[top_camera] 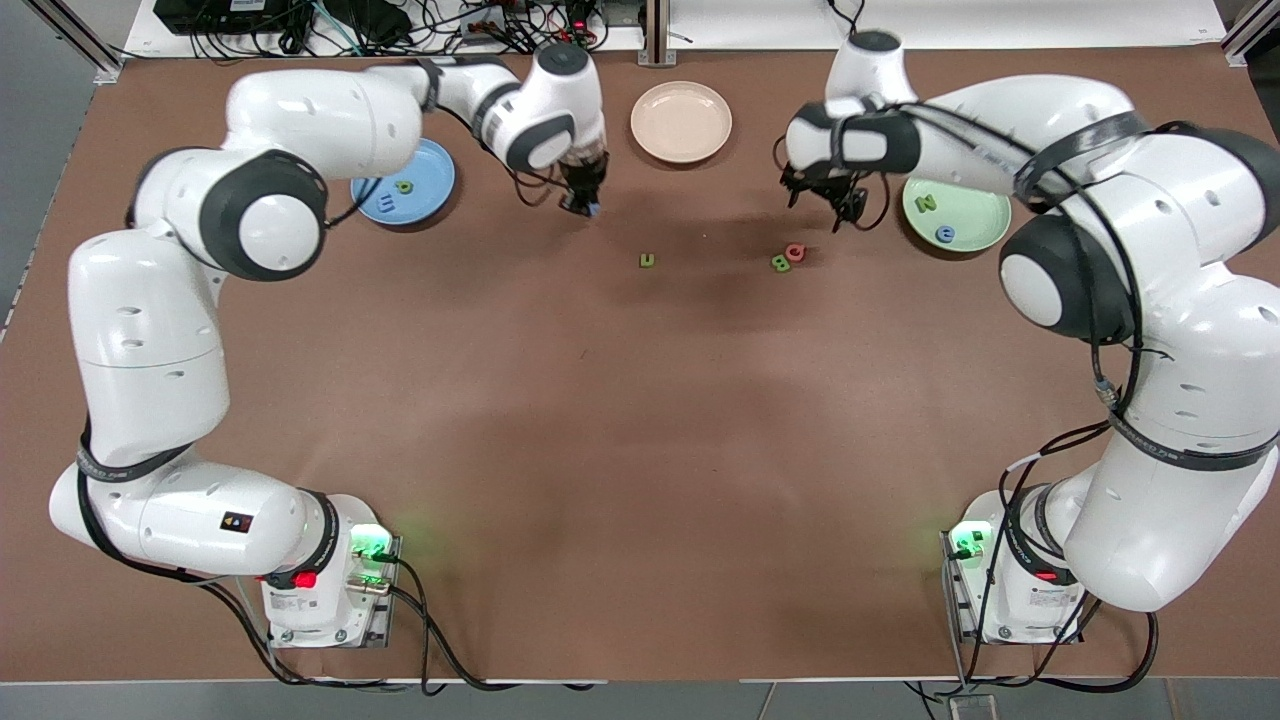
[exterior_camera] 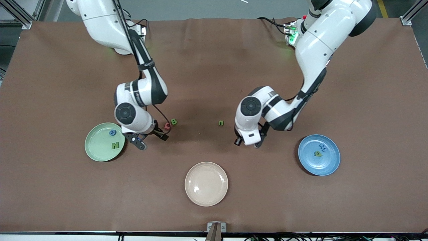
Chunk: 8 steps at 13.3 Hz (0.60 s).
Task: Sort upper and lower case letters into plates
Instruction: 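Carry the x to the blue plate while the right gripper carries the pink q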
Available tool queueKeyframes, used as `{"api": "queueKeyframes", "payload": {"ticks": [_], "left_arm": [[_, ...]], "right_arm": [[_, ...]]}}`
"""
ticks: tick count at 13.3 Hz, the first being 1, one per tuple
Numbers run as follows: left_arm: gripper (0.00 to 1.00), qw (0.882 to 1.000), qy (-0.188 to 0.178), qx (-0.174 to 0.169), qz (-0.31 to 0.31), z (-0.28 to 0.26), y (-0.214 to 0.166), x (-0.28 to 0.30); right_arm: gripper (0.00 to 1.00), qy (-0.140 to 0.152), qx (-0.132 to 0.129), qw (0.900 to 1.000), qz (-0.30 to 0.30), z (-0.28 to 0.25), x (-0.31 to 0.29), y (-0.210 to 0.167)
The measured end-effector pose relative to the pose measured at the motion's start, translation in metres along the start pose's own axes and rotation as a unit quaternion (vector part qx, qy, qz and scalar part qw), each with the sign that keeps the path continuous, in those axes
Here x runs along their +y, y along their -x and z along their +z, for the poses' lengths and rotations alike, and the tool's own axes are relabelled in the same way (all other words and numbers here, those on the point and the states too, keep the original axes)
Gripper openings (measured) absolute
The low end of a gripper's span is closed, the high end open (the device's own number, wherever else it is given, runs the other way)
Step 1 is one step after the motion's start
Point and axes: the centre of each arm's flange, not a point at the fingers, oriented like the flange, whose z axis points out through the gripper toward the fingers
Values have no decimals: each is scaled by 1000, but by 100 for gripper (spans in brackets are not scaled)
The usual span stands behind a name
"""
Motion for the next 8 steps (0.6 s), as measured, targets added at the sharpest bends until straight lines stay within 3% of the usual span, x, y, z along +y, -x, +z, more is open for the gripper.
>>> {"api": "queueKeyframes", "payload": {"ticks": [6,8], "left_arm": [[26,998,-16,31,49,-44,-81,-1],[26,997,-21,31,65,-42,-106,-4]], "right_arm": [[91,-14,6,1000,25,42,-3,38],[78,-18,6,999,28,40,-3,37]]}}
